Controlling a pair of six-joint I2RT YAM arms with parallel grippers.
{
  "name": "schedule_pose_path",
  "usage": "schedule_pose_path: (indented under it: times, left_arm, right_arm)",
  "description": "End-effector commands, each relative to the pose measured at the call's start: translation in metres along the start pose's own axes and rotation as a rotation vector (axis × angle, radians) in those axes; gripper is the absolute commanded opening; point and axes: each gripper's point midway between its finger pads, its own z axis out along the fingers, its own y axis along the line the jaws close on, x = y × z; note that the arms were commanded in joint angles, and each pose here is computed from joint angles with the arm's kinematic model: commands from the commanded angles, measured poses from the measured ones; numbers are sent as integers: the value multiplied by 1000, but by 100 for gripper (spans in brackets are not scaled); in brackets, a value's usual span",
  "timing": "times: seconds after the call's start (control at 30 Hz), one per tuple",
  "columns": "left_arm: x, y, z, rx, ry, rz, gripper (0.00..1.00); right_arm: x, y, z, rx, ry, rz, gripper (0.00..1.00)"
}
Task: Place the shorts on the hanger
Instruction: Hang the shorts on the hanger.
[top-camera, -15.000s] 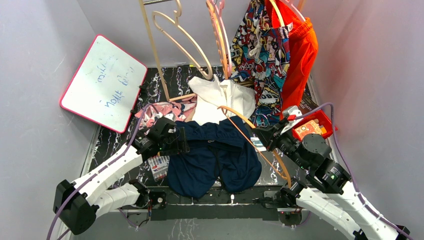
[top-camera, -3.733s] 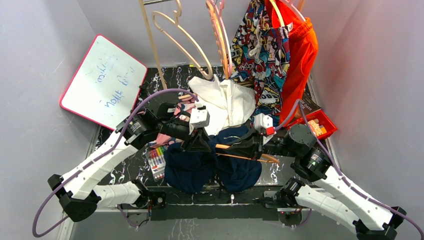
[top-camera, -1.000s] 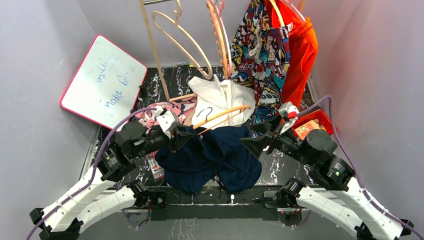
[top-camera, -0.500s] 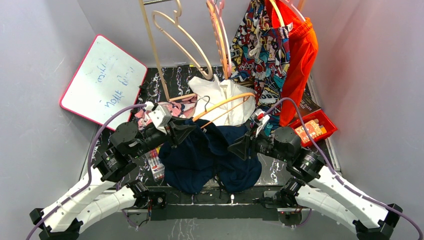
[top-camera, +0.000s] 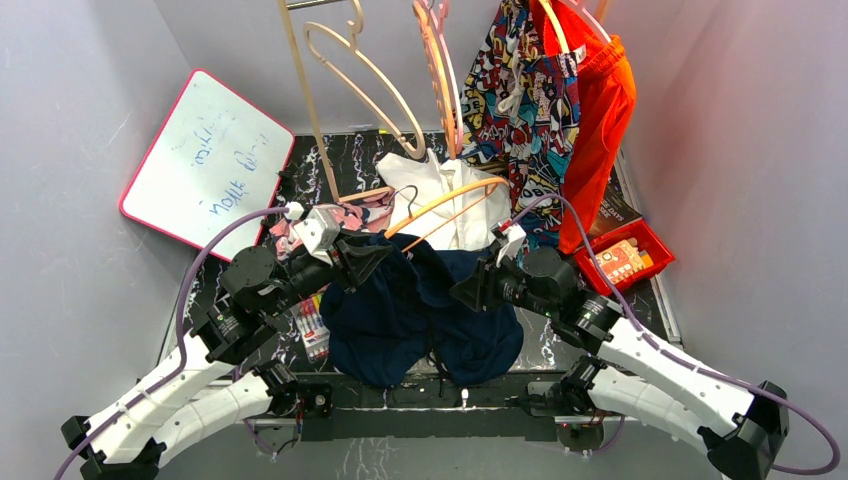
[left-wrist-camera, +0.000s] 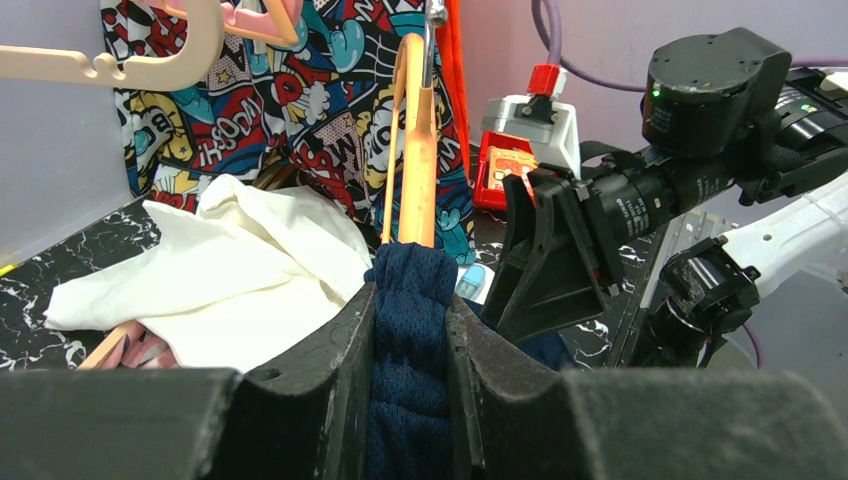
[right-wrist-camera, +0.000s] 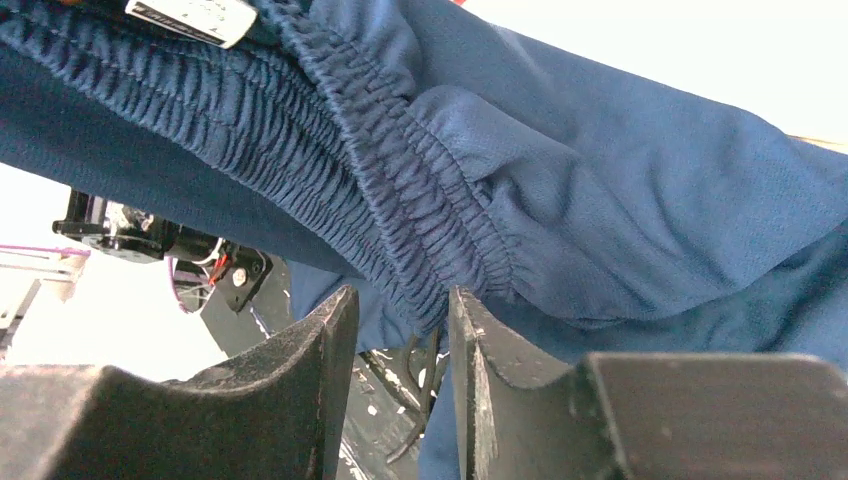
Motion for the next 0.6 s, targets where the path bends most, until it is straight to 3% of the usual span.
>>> schedule_pose_path:
  times: [0.0,0.3,0.47,0.57]
  left_arm:
    - [-43,-2,-2,3,-155,20,0]
    - [-41,-1,-4,-5,-143,22,0]
    - [-42,3,-6,-26,-148,22,0]
    - [-44,7,-7,-49,-158,19,0]
  right_arm:
    - [-18,6,7,-14,-79,36,45]
    - [-10,-4,11,39,-45,32,39]
    - [-6,-9,12,77,-34,26,49]
    - [-2,-15,13,111,-24,28,50]
